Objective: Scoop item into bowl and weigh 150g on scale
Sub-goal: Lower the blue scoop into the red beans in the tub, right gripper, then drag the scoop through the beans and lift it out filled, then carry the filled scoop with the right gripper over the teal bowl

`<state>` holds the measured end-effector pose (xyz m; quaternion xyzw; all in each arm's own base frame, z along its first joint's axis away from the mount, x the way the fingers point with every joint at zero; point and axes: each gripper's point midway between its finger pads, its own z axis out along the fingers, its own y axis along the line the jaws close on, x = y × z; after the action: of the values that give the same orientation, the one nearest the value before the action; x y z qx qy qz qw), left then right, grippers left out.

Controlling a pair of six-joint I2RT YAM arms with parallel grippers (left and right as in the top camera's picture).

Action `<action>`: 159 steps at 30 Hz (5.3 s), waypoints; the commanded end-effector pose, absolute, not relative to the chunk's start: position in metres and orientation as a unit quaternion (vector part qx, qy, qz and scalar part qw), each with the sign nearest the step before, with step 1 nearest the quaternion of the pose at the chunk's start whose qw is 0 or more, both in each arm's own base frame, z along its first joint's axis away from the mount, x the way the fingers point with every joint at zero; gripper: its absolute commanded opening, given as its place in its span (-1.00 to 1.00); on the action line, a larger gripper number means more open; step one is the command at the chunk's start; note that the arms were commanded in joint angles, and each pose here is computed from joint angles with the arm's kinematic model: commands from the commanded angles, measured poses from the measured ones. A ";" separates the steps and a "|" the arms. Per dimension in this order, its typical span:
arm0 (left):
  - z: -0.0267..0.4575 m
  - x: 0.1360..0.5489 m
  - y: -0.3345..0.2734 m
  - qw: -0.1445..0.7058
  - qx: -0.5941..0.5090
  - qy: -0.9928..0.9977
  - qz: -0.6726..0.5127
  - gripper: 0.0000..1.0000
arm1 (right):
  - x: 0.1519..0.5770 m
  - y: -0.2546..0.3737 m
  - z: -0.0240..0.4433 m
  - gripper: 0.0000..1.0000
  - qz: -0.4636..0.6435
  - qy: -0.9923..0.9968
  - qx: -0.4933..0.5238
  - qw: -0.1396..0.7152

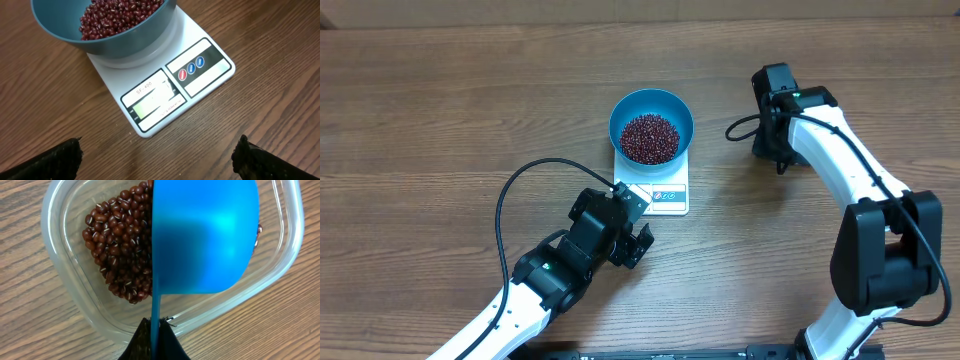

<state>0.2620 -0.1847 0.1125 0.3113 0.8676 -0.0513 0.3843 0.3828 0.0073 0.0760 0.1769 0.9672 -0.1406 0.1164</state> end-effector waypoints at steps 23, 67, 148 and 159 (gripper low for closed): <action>0.113 0.262 -0.183 0.386 0.314 0.866 -0.049 0.99 | 0.406 0.035 0.103 -0.93 -0.035 0.973 0.185 0.135; 0.113 0.262 -0.183 0.386 0.314 0.866 -0.049 0.99 | 0.399 -0.017 0.133 -0.93 0.221 0.938 0.246 0.105; 0.113 0.262 -0.183 0.386 0.314 0.866 -0.049 0.99 | 0.398 0.057 0.293 -0.93 0.408 0.885 0.007 0.226; 0.113 0.262 -0.183 0.386 0.314 0.866 -0.049 0.99 | 0.386 0.135 0.293 -0.93 0.403 0.889 -0.082 0.199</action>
<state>0.2620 -0.1847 0.1125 0.3113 0.8676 -0.0513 0.3843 0.3914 0.1174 0.2726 -0.0453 0.8920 0.4151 0.1731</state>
